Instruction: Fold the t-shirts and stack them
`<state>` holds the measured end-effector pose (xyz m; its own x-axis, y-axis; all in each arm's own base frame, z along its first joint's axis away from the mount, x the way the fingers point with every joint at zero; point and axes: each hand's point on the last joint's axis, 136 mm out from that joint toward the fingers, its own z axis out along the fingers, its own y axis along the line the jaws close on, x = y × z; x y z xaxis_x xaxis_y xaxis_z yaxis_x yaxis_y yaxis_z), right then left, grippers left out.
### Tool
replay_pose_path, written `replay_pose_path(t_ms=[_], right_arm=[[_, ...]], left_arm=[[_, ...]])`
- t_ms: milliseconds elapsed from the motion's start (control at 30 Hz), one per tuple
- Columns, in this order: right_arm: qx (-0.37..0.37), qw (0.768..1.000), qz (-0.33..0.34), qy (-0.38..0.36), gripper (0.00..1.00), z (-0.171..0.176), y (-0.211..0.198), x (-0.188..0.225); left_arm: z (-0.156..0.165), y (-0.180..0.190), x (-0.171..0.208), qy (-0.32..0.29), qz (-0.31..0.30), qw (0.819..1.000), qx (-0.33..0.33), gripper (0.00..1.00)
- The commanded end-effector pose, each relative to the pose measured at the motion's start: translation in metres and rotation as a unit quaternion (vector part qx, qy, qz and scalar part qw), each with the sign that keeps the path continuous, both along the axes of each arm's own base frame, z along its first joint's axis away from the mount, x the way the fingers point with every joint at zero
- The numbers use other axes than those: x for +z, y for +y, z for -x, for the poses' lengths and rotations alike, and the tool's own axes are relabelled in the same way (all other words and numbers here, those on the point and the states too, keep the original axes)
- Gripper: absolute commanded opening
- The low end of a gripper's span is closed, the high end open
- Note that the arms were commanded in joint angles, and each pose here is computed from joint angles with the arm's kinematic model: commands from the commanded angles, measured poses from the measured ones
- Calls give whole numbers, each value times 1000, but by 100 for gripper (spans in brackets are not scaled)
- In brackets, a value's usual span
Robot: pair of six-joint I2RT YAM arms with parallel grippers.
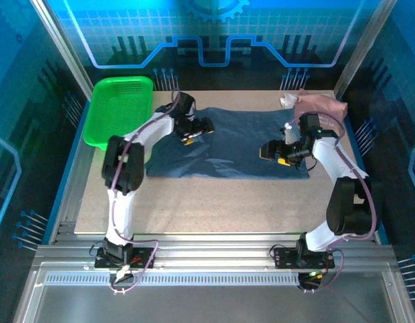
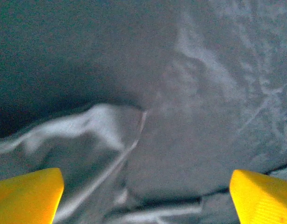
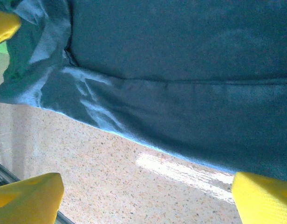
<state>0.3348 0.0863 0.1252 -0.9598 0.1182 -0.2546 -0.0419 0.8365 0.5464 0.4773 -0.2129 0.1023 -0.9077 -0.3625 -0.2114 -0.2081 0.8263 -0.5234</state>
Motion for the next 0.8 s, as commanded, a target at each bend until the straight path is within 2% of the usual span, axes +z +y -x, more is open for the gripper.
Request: replay_pose_path(t_ms=[0, 133, 267, 367, 500, 533, 767], right_arm=[[-1, 1000, 20, 18, 94, 0, 0, -7], [-2, 999, 26, 28, 94, -6, 7, -17], [12, 999, 27, 33, 93, -12, 18, -21], [15, 999, 27, 32, 93, -15, 20, -21], [17, 999, 28, 33, 93, -14, 20, -20], [17, 999, 27, 34, 93, -12, 21, -20], [20, 999, 34, 28, 93, -4, 16, -14]], left_arm=[[10, 29, 78, -81, 2, 995, 56, 97], [48, 71, 40, -14, -30, 992, 120, 92], [47, 83, 14, 2, -14, 989, 147, 76], [27, 76, 9, 0, 11, 988, 153, 55], [13, 75, -11, 37, -9, 986, 165, 26], [10, 75, -16, 44, -11, 985, 169, 21], [-17, 65, -43, 62, -10, 983, 172, 14]])
